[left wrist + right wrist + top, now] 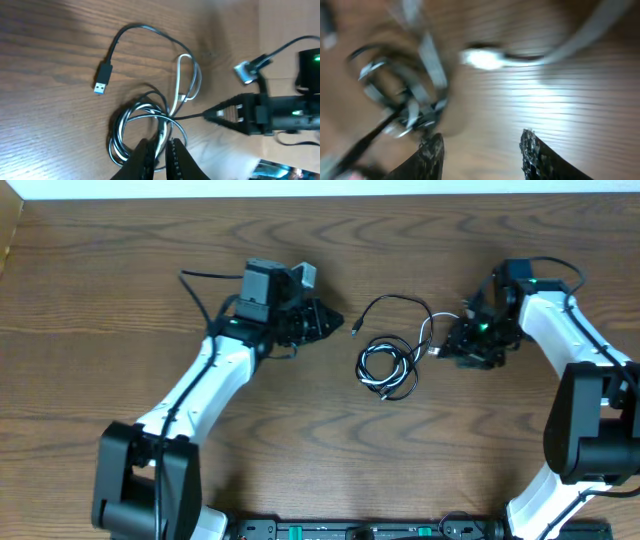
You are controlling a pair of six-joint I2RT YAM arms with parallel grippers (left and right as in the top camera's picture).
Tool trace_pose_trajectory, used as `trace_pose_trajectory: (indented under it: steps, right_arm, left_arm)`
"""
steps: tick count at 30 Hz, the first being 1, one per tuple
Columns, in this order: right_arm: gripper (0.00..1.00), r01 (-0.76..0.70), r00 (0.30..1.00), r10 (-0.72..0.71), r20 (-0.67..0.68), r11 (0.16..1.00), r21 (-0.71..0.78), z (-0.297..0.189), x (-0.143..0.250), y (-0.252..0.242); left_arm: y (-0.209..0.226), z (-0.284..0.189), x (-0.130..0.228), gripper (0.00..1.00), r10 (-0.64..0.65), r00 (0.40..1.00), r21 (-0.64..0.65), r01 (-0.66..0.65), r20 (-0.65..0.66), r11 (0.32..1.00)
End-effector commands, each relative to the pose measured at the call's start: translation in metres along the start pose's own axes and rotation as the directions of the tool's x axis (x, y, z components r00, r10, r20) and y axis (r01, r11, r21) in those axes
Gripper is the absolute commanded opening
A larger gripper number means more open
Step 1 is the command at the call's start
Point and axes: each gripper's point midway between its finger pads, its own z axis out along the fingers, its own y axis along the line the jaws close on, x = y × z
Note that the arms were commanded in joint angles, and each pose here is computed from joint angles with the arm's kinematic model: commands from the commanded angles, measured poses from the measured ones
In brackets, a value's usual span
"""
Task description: Untangle cables
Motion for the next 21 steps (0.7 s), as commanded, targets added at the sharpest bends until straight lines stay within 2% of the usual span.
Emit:
trace_pose_trajectory:
  steps: [1, 3, 6, 11, 15, 18, 21]
  right_arm:
    - [0.47, -0.097, 0.994, 0.09, 0.068, 0.989, 0.11, -0.01, -0.013, -0.026]
    - [0.48, -0.1, 0.993, 0.093, 0.07, 0.989, 0.11, -0.011, -0.013, -0.027]
    - [0.48, -0.089, 0.994, 0.082, 0.069, 0.99, 0.111, -0.011, -0.013, -0.026]
    - [0.49, -0.078, 0.995, 0.07, 0.074, 0.991, 0.11, -0.011, -0.015, -0.026]
    - [0.49, -0.073, 0.995, 0.065, 0.077, 0.991, 0.109, -0.011, -0.016, -0.026]
    - [0.49, -0.073, 0.995, 0.065, 0.076, 0.991, 0.109, -0.011, -0.016, -0.026]
    - [0.5, -0.073, 0.995, 0.064, 0.077, 0.991, 0.109, -0.011, -0.016, -0.026]
  left_arm:
    - [0.014, 0.03, 0.013, 0.17, 0.02, 1.0, -0.107, -0.022, -0.017, 0.994]
    - [0.021, 0.043, 0.022, 0.27, 0.031, 0.999, -0.157, -0.035, -0.03, 0.987]
    - [0.031, 0.059, 0.034, 0.29, 0.077, 0.995, -0.219, -0.088, -0.056, 0.972]
    - [0.043, 0.087, 0.055, 0.4, 0.195, 0.972, -0.254, -0.223, -0.131, 0.941]
    - [0.063, 0.102, 0.065, 0.6, 0.197, 0.968, -0.313, -0.237, -0.155, 0.92]
    - [0.08, 0.107, 0.069, 0.65, 0.183, 0.968, -0.358, -0.234, -0.168, 0.904]
    - [0.091, 0.11, 0.072, 0.65, 0.174, 0.969, -0.386, -0.231, -0.178, 0.893]
